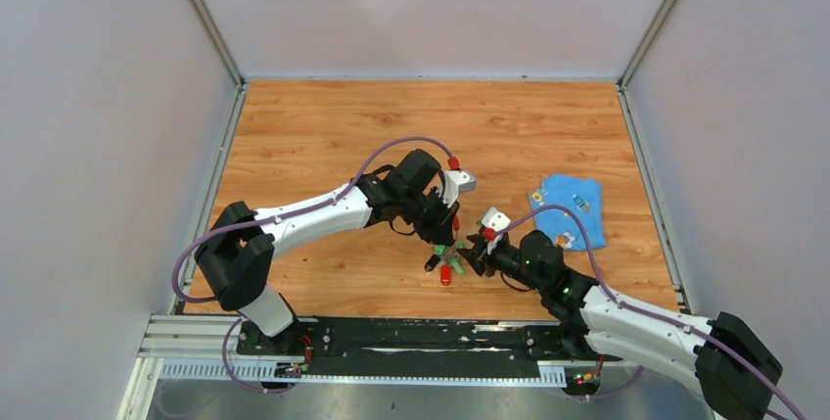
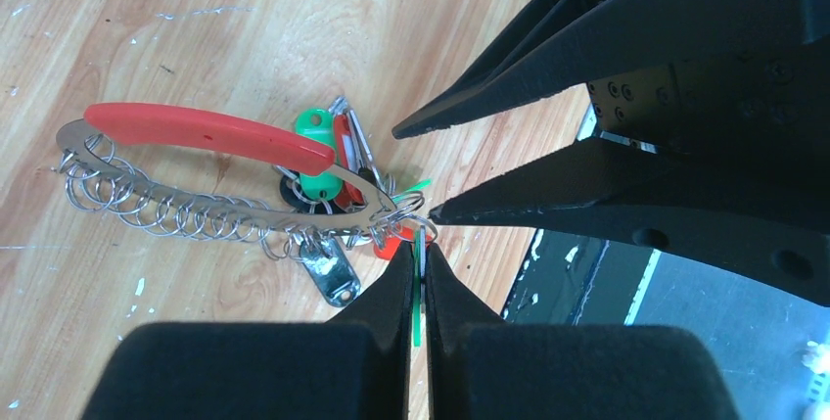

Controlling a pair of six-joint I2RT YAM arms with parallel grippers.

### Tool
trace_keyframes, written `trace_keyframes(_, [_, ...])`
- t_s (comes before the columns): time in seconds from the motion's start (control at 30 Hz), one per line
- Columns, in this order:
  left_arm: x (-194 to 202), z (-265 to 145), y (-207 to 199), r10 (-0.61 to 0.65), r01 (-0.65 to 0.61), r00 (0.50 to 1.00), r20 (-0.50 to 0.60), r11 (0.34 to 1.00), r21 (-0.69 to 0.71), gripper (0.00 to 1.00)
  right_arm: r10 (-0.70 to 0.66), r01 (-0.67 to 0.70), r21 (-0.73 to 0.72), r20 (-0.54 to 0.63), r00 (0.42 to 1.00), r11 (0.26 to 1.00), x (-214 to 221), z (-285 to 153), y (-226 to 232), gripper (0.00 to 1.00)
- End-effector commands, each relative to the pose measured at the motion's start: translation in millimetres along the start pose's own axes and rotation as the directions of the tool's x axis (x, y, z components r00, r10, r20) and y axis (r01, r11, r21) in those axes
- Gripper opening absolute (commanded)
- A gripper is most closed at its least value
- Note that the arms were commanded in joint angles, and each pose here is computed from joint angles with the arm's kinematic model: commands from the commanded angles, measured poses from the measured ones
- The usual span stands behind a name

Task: Remove the keys from the keyring

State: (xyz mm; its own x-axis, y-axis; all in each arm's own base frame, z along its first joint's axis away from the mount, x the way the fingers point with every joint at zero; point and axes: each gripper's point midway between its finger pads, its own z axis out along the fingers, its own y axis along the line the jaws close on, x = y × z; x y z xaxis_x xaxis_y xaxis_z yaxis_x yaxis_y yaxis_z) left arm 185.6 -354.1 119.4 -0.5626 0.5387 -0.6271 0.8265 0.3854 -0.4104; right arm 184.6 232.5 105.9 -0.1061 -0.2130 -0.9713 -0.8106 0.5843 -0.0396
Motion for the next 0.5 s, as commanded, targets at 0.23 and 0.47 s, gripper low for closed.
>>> trace_keyframes(0.23, [-7.6, -8.4, -6.4, 0.021, -0.021, 0.999, 0.025, 0.999, 0.03, 0.0, -0.12, 0.117, 0.05, 0.067, 0.99, 0.992, -12.6, 12.2, -8.5, 0.39])
trace_keyframes(0.47, [-8.5, -8.8, -6.4, 0.021, -0.021, 0.999, 0.028, 0.999, 0.031, 0.0, -0.121, 0.12, 0.016, 0.087, 0.989, 0.993, -16.4, 15.2, -1.5, 0.39])
